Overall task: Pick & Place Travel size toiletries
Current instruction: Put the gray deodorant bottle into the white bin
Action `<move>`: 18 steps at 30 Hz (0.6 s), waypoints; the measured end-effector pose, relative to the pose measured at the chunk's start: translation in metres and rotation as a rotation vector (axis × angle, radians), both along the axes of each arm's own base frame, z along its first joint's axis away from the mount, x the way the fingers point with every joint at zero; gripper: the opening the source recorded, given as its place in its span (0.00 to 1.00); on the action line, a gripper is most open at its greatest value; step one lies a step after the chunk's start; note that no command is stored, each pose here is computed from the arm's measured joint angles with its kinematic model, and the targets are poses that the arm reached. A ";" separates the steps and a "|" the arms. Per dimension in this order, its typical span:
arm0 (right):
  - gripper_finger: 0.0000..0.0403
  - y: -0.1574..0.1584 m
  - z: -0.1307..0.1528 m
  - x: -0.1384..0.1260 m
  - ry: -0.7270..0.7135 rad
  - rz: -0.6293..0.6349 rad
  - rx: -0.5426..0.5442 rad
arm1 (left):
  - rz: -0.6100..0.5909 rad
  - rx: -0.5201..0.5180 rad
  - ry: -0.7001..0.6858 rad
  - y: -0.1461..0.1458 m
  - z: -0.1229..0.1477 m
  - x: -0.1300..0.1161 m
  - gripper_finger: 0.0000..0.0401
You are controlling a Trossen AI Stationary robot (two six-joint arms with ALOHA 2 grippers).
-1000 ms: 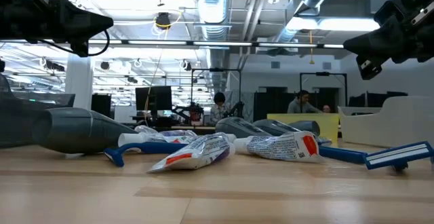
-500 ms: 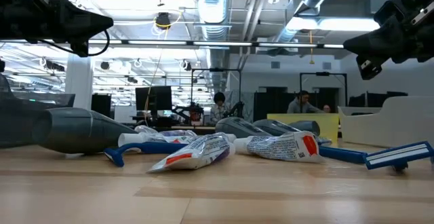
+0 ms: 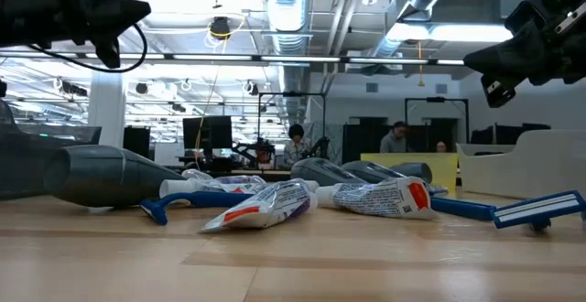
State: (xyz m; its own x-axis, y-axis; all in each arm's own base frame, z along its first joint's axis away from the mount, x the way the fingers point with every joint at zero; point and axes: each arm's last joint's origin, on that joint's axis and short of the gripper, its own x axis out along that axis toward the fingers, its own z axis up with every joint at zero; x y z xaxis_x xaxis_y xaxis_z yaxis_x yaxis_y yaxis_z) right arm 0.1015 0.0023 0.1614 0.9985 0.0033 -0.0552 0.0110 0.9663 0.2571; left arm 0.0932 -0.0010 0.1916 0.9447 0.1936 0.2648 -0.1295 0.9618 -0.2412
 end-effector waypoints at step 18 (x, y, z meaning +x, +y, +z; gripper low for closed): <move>0.00 0.000 0.017 -0.001 -0.180 -0.002 0.152 | -0.052 -0.154 -0.049 0.000 0.002 0.000 0.02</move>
State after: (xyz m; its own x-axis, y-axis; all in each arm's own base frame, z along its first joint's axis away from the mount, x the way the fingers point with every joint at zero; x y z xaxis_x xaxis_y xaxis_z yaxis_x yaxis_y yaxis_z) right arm 0.1009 0.0018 0.1788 0.9922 -0.0036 0.1246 -0.0466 0.9164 0.3976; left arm 0.0930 -0.0011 0.1933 0.9411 0.1870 0.2817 -0.0653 0.9180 -0.3912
